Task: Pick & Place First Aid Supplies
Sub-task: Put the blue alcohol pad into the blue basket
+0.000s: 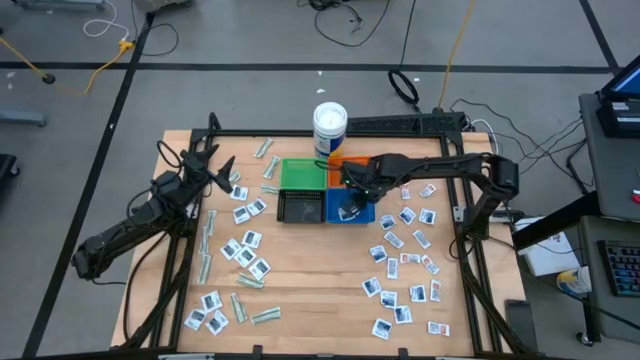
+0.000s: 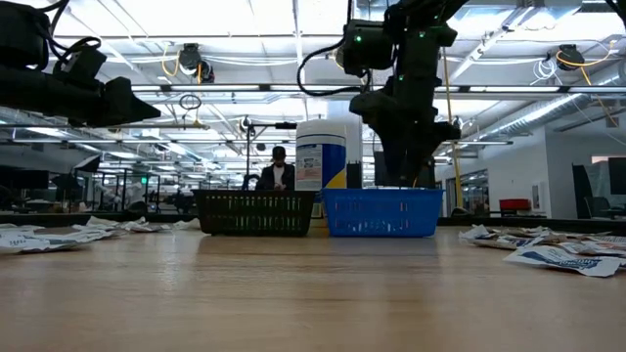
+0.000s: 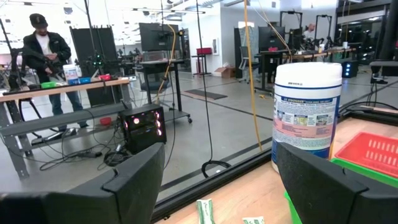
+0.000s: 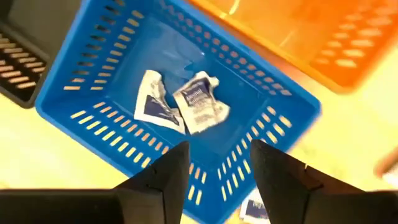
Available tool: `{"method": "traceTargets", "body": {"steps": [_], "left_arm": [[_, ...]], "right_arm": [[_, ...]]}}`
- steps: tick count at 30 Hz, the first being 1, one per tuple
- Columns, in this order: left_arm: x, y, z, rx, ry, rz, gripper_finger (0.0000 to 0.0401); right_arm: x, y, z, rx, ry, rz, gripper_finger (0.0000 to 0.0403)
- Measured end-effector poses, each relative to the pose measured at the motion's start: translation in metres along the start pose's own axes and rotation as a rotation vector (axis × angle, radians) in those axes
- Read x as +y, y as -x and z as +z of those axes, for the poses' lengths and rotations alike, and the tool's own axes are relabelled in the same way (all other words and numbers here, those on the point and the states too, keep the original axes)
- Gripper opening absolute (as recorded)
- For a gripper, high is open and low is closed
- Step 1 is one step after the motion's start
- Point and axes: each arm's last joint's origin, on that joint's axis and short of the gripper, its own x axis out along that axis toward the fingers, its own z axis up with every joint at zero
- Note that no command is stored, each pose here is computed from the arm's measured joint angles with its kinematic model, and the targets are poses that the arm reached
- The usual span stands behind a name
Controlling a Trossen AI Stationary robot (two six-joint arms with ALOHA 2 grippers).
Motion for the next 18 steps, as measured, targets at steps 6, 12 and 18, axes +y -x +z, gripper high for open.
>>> {"method": "traceTargets", "body": {"steps": [6, 12, 18], "left_arm": [[0.000, 0.000, 0.000, 0.000, 0.000, 0.000, 0.0308], [0.000, 0.000, 0.000, 0.000, 0.000, 0.000, 0.0308], [0.000, 0.000, 0.000, 0.000, 0.000, 0.000, 0.0308]], "right_arm": [[-0.006, 0.006, -0.005, 0.033, -0.166, -0.042, 0.0160], [-0.014, 0.007, -0.010, 0.027, -0.253, -0.086, 0.0160], [-0.036, 0.015, -0.020, 0.031, -0.374, -0.107, 0.0160]]}}
